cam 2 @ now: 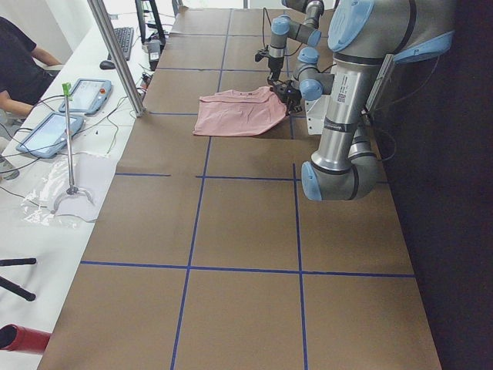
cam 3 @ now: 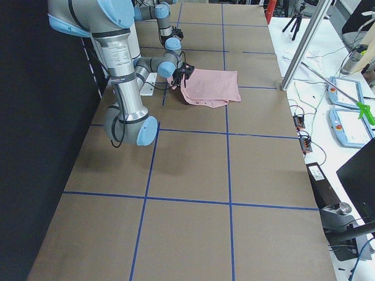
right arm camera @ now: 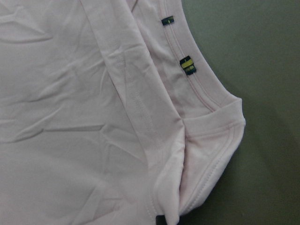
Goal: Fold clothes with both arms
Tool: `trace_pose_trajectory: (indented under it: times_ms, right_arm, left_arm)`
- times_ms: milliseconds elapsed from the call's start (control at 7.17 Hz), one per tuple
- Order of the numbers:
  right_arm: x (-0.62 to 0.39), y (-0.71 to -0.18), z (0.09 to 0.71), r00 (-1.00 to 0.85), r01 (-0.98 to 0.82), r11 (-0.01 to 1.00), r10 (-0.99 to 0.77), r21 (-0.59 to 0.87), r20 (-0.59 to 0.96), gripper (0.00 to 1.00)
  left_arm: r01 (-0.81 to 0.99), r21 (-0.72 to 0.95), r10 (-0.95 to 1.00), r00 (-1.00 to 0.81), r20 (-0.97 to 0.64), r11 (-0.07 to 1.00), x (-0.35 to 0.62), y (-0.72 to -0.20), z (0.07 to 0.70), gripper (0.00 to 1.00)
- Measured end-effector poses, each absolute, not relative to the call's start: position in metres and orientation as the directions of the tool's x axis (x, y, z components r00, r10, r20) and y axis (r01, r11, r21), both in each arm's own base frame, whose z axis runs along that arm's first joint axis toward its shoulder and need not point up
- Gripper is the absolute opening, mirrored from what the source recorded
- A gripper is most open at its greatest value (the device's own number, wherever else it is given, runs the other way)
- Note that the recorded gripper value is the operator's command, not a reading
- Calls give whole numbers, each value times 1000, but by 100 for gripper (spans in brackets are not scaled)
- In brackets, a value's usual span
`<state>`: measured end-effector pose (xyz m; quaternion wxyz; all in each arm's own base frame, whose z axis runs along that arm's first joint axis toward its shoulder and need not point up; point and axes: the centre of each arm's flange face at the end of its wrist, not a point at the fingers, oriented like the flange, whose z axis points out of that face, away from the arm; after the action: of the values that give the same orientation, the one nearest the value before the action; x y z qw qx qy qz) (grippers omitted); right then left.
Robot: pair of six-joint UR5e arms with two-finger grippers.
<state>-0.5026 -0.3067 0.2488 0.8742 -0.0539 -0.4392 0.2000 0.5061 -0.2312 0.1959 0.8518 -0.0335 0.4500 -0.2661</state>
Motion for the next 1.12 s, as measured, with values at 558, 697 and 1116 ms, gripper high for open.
trace_pose_trajectory:
  times_ms: [558, 697, 1116]
  right_arm:
    - [-495, -361, 269, 481, -329, 899, 423, -289, 768, 0]
    - [-496, -375, 278, 464, -340, 895, 427, -289, 776, 0]
    - [-493, -419, 276, 438, -379, 879, 445, -288, 781, 0]
  left_arm:
    - [481, -276, -476, 363, -801, 832, 490, -292, 186, 0]
    - [495, -277, -481, 349, -804, 823, 495, -305, 192, 0]
    - [551, -284, -499, 291, -816, 785, 506, -357, 202, 0]
